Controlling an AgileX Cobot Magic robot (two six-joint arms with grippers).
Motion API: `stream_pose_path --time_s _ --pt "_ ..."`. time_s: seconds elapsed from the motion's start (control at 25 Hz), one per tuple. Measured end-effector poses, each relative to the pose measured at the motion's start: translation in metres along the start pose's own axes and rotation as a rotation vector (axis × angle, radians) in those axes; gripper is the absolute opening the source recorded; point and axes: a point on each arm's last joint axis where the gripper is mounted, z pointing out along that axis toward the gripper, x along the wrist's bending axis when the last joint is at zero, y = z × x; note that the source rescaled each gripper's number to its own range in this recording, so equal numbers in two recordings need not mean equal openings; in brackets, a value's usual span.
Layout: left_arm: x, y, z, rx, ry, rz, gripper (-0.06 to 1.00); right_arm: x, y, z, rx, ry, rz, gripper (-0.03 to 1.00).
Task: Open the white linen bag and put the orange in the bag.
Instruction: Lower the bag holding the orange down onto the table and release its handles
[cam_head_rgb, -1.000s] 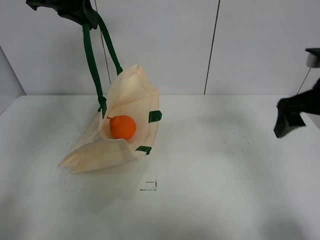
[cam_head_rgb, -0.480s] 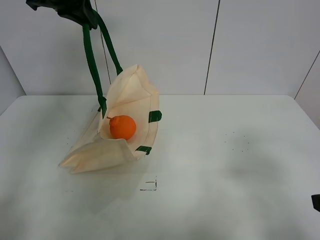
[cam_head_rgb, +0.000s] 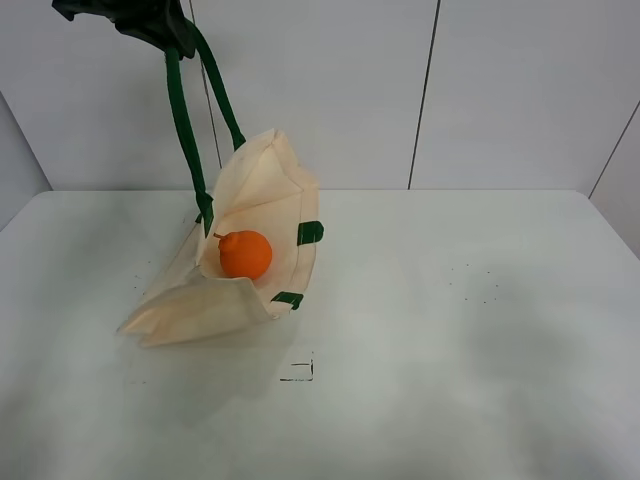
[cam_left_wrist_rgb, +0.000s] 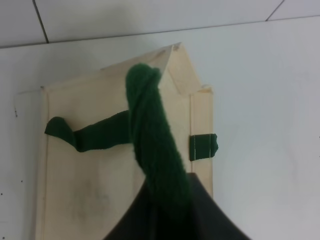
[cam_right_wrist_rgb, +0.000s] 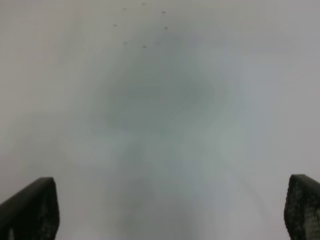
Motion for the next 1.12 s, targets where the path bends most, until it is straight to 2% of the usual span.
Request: stream_pose_path --time_s 0.2,0.56,1.12 --pt "0.0 0.0 0.0 0.0 0.0 0.0 0.0 -0.001 -0.005 -0.006 -0.047 -0.019 0.021 1.0" --pt "0.0 0.0 0.0 0.0 0.0 0.0 0.0 0.0 -0.021 -0.029 -0.225 0.033 0.002 1.0" --pt "0.0 0.0 0.001 0.003 0.001 0.0 0.0 0.001 -0.021 -0.03 -0.232 0.012 0.025 1.0"
